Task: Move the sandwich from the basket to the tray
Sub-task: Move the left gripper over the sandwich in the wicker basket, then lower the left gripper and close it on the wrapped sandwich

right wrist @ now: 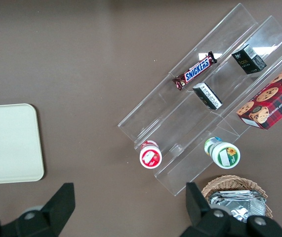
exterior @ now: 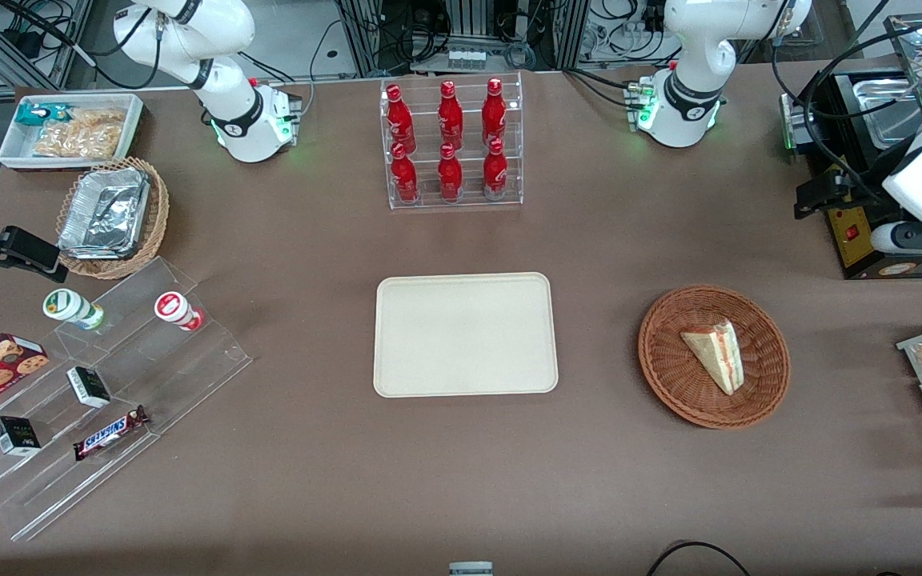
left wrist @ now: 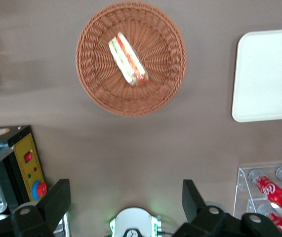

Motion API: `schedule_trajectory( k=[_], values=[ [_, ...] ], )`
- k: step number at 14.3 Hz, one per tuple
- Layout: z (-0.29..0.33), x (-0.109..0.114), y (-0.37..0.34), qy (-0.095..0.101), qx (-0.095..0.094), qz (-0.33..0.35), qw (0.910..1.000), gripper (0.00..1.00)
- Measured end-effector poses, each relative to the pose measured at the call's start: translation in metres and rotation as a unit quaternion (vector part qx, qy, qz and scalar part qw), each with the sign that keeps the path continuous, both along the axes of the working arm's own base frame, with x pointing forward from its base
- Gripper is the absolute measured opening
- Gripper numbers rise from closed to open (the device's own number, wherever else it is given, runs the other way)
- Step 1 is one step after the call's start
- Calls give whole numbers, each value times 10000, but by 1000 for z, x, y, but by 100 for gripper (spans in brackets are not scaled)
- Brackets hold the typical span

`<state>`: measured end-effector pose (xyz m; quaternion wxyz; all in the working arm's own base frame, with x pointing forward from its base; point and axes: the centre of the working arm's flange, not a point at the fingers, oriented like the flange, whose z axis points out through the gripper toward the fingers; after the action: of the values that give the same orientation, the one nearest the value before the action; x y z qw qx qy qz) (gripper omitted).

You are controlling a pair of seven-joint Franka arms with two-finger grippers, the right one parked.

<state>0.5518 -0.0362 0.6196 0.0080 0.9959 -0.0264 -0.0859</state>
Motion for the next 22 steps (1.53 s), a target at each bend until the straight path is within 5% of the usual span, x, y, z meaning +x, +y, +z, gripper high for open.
schedule_trajectory(
  k=[3,6,11,17,22],
  values=[
    [-10,2,0,18,1,2,10000,100],
    [-38,5,0,249,16,4,9997,100],
    [-158,21,0,269,25,49,9996,100],
    [-283,3,2,-356,76,618,9974,100],
    [-322,8,2,-562,173,1702,9837,100]
  ],
)
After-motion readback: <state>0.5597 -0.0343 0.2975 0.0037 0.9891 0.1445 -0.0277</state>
